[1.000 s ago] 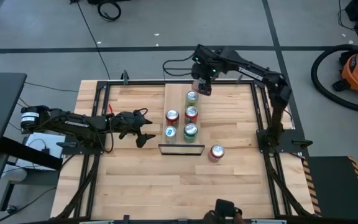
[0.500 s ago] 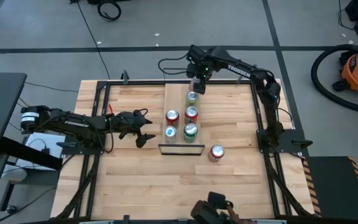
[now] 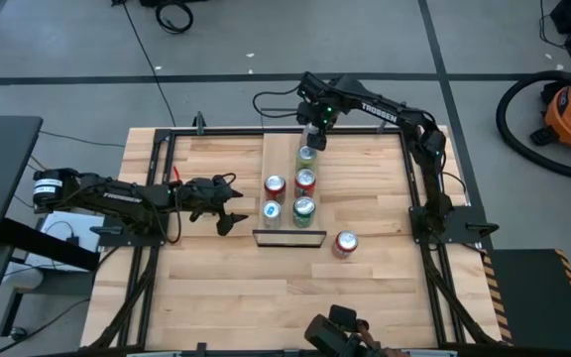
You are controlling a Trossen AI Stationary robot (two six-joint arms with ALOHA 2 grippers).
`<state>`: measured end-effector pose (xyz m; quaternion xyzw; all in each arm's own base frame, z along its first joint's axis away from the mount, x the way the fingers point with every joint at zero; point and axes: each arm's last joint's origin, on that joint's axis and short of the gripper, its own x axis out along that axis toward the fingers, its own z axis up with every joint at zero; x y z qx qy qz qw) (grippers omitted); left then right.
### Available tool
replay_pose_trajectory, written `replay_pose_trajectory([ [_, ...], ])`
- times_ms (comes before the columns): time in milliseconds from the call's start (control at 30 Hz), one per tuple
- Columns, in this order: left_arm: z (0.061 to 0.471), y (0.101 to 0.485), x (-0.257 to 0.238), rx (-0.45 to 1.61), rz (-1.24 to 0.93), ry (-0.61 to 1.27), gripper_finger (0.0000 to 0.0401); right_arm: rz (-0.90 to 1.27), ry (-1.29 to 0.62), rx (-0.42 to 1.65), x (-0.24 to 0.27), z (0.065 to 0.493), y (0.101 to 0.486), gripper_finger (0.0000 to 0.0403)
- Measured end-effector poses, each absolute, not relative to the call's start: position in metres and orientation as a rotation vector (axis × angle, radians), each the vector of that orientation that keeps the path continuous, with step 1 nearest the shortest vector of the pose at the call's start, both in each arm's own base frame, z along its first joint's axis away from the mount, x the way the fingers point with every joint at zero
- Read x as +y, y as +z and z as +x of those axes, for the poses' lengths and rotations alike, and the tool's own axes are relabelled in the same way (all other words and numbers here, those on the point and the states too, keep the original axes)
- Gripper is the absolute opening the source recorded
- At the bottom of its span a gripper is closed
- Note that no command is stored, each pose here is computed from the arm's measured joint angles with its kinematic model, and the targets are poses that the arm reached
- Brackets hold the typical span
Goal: Place canned beverage on shelf
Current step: Put the orange soda can on the shelf
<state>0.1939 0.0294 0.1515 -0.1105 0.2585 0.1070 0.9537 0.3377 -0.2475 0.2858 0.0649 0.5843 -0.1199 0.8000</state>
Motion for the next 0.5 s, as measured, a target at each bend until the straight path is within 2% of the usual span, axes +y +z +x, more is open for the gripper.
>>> replay_pose_trajectory([
  [200,0.1938,0.1513,0.0294,0.528,-0.225,0.218,0.0389,0.145,-0.241,1.246,-0.2465,0.3383,0.286,0.0355],
  [500,0.1938,0.1513,0.0294,0.528,-0.228,0.218,0.0389,0.137,-0.236,1.233,-0.2469,0.3391,0.2867,0.0358],
])
